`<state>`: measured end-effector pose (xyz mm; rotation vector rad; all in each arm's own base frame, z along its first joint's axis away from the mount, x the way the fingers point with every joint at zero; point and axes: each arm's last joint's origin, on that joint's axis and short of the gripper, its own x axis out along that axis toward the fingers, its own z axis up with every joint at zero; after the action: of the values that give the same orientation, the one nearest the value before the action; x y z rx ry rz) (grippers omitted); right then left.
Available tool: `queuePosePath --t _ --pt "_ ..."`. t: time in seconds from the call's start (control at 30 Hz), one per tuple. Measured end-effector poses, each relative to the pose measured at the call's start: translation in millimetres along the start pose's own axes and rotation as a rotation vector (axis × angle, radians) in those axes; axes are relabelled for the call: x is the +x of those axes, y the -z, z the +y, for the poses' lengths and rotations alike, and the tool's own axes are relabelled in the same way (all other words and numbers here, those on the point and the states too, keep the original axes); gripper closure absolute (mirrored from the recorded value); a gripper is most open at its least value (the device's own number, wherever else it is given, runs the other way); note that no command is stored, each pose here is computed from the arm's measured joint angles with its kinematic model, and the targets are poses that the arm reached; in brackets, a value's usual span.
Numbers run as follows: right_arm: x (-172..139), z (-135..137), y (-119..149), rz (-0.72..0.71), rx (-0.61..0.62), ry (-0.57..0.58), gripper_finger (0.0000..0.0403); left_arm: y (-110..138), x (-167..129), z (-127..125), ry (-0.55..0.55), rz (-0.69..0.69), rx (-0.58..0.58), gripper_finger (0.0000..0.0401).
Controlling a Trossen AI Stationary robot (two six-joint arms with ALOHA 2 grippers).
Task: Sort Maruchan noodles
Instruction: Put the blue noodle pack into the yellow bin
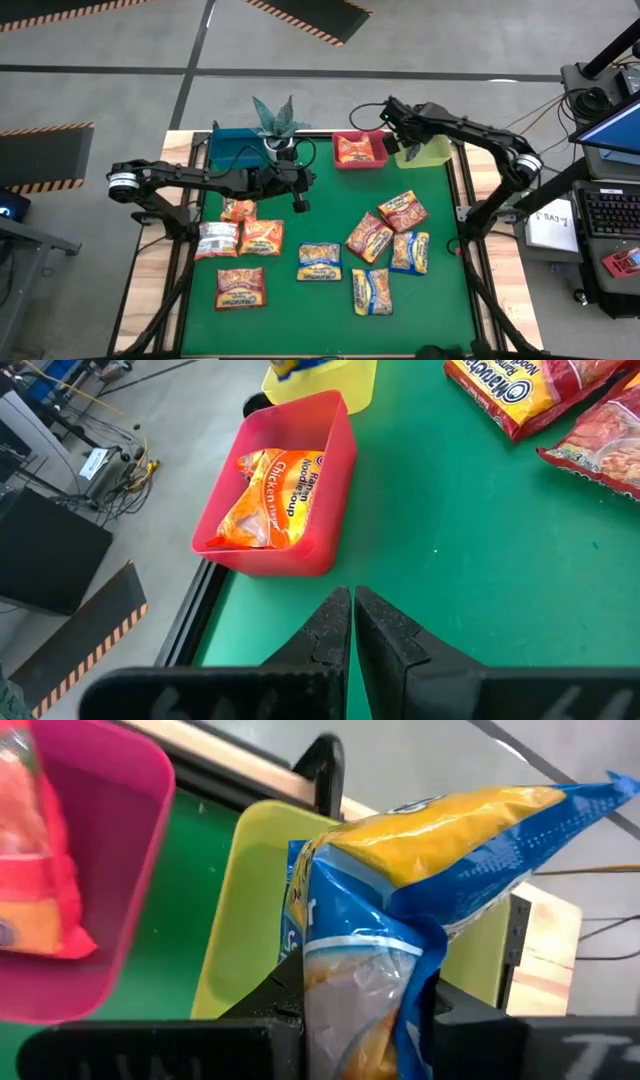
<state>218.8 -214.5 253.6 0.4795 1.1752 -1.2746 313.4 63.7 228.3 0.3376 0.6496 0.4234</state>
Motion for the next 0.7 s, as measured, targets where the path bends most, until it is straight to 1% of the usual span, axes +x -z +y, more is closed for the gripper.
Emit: queuePosePath --t 0.23,0.37,0.53,0.7 --pt "29.8 17.6 -2.3 0.064 -0.039 0.026 0.0339 0.2 0.0 0.1 0.0 0.002 0.0 0.0401" --pt "43.8 26.2 -4.8 0.068 -0.056 0.028 0.0339 0.2 0.0 0.1 0.0 0.001 -0.003 0.0401" --pt "57.3 34.3 -6.1 0.074 -0.063 0.03 0.0339 0.1 0.0 0.1 0.0 0.001 -0.006 0.0401" --pt "62.6 37.2 -5.3 0.087 -0.067 0.035 0.0332 -0.1 0.0 0.0 0.0 -0.002 -0.008 0.0401"
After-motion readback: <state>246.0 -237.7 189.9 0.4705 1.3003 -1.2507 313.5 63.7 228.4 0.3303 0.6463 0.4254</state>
